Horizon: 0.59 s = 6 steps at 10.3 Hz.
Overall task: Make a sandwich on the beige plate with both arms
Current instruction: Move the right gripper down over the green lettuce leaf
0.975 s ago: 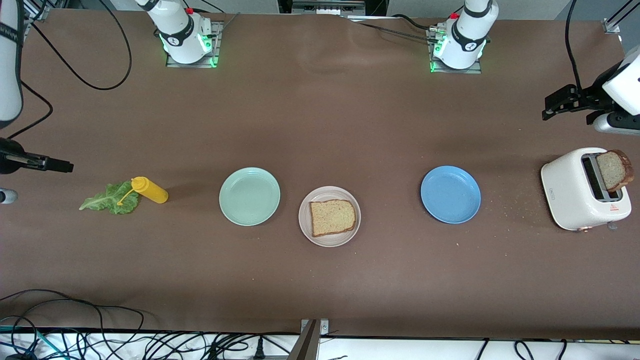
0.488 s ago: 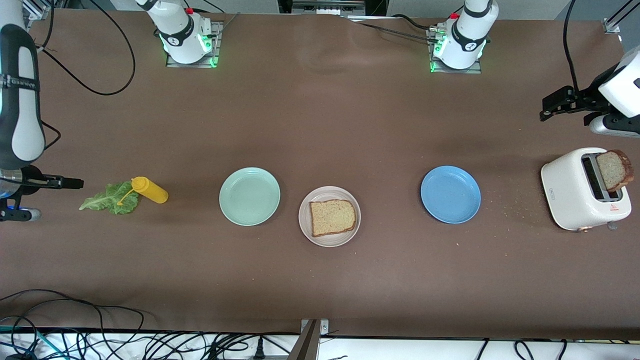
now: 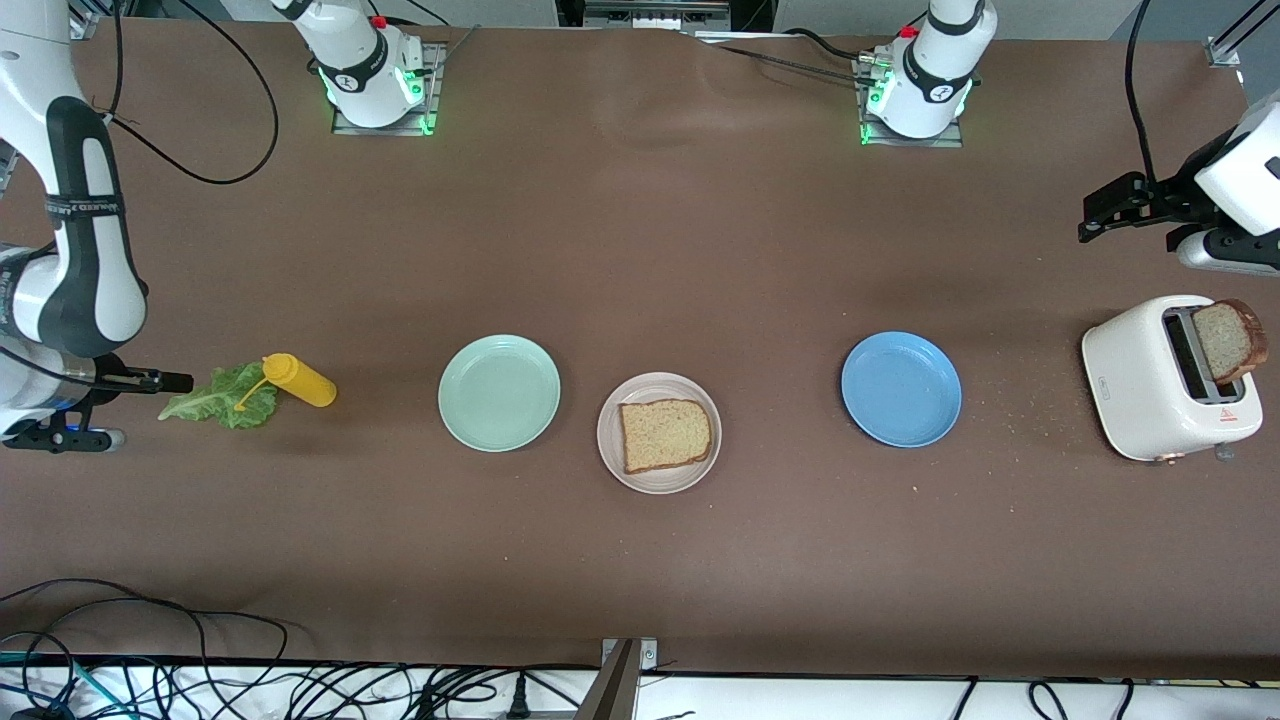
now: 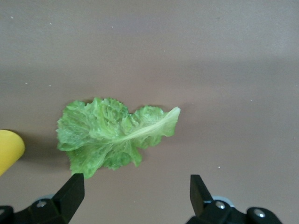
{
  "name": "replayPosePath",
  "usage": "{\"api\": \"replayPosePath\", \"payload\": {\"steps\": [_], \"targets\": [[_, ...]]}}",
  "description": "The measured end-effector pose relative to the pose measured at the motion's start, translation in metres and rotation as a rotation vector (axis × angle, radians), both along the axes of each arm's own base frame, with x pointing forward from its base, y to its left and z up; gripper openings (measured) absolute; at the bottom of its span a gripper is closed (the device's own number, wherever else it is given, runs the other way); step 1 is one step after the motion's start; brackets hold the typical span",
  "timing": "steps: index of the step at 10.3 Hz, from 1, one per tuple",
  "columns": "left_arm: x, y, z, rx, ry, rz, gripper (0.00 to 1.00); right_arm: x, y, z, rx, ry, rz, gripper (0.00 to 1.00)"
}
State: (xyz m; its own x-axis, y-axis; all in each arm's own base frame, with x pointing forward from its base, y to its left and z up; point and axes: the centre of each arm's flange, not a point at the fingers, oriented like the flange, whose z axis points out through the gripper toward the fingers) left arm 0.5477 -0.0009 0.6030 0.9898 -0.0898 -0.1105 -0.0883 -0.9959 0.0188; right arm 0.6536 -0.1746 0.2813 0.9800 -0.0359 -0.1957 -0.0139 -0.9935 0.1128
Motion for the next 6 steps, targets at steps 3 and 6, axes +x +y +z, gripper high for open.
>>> {"api": "replayPosePath", "payload": {"steps": [3,6], "targets": [[0.0,0.0,0.0,0.0,0.0,0.0,1.0,0.0,0.0,-0.015,-0.002,0.009,0.046,1.0],[0.0,0.0,0.0,0.0,0.0,0.0,1.0,-0.002,0.006,-0.028,0.01,0.03,0.065,1.0]]}}
